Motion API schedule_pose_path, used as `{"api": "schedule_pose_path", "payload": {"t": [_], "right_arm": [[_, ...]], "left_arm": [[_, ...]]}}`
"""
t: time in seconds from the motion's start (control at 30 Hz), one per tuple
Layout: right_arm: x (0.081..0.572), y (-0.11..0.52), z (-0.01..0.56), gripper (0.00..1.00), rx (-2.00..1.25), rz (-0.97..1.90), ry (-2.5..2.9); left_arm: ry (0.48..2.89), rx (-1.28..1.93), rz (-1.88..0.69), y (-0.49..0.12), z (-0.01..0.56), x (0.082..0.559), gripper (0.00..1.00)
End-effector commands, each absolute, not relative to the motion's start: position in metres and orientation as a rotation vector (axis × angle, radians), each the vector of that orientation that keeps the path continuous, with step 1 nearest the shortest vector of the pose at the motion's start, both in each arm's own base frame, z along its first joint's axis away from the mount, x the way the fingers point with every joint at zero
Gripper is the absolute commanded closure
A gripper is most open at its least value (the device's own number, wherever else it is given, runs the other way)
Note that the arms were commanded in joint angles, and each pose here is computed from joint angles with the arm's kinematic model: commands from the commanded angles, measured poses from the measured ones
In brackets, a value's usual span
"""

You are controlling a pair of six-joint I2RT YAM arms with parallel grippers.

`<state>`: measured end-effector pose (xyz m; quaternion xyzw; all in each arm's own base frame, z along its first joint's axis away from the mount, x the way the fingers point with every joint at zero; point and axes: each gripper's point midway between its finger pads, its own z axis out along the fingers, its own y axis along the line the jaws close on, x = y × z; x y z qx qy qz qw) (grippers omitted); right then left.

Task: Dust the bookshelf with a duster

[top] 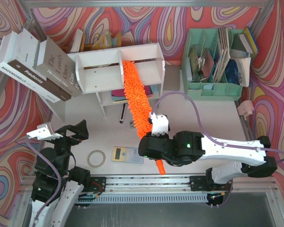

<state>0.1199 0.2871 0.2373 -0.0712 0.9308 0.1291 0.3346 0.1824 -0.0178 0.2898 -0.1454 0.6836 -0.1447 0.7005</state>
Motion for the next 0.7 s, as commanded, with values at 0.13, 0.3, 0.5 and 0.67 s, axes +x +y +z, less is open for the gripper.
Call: {"api": "schedule_pose_path", "payload": {"t": [0.13, 0.3, 0.5, 0.67], "right_arm": [[0.110, 0.226, 0.259, 1.00, -0.143, 0.294, 2.415], [0.113, 0.212, 0.262, 1.00, -0.105, 0.294, 2.382], [0.121, 0.254, 0.264, 1.00, -0.196, 0.353, 2.337], [0.125, 0.292, 0.260, 1.00, -0.262, 0.385, 2.321]], "left_arm": [[1.515, -0.342, -0.315, -0.014, 0.292, 0.181, 0.02], [1.512, -0.343, -0.315, -0.014, 0.293, 0.181, 0.02], [1.523, -0.343, -0.316, -0.015, 0.291, 0.182, 0.02], [1.525, -0.376, -0.337, -0.015, 0.291, 0.180, 0.02]]}}
